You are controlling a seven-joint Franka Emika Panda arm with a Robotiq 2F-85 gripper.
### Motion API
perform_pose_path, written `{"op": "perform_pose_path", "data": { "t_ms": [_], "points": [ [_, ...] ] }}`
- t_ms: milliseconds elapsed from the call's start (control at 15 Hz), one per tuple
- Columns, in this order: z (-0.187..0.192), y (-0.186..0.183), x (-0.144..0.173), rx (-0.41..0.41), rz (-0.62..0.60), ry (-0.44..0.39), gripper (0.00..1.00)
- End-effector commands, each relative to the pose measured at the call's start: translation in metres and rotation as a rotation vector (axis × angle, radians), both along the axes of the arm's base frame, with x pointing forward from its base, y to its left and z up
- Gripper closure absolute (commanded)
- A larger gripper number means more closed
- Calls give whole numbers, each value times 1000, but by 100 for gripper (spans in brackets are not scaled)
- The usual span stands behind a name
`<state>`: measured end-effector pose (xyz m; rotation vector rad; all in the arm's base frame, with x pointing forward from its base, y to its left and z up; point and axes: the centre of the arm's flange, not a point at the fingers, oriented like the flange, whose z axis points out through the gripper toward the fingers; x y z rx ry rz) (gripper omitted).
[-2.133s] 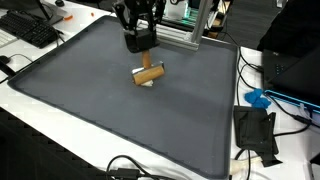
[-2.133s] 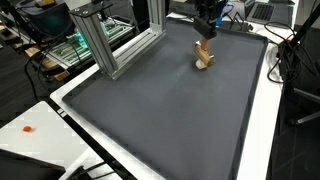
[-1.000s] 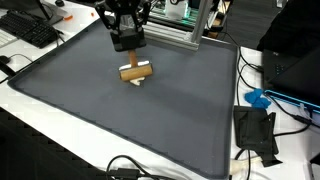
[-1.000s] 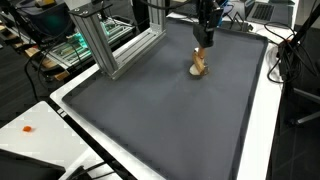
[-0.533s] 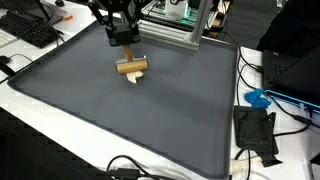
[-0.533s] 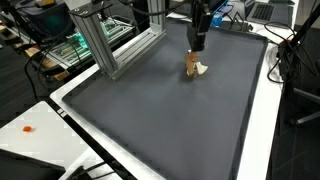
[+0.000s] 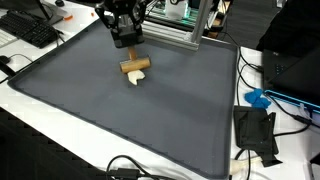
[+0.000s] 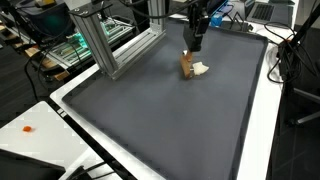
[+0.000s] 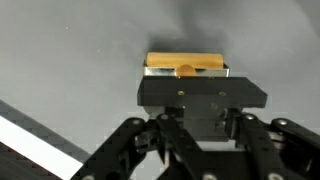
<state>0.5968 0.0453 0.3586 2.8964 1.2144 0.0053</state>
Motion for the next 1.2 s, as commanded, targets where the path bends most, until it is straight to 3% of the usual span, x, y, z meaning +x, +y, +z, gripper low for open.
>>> {"op": "perform_pose_path", "data": {
  "t_ms": [0,733,1133],
  "points": [
    [-11,20,-15,58,90,-2,77],
    [16,56,-13,54,281,-88,77],
    [-5,70,-10,58,324,-78,77]
  ]
}}
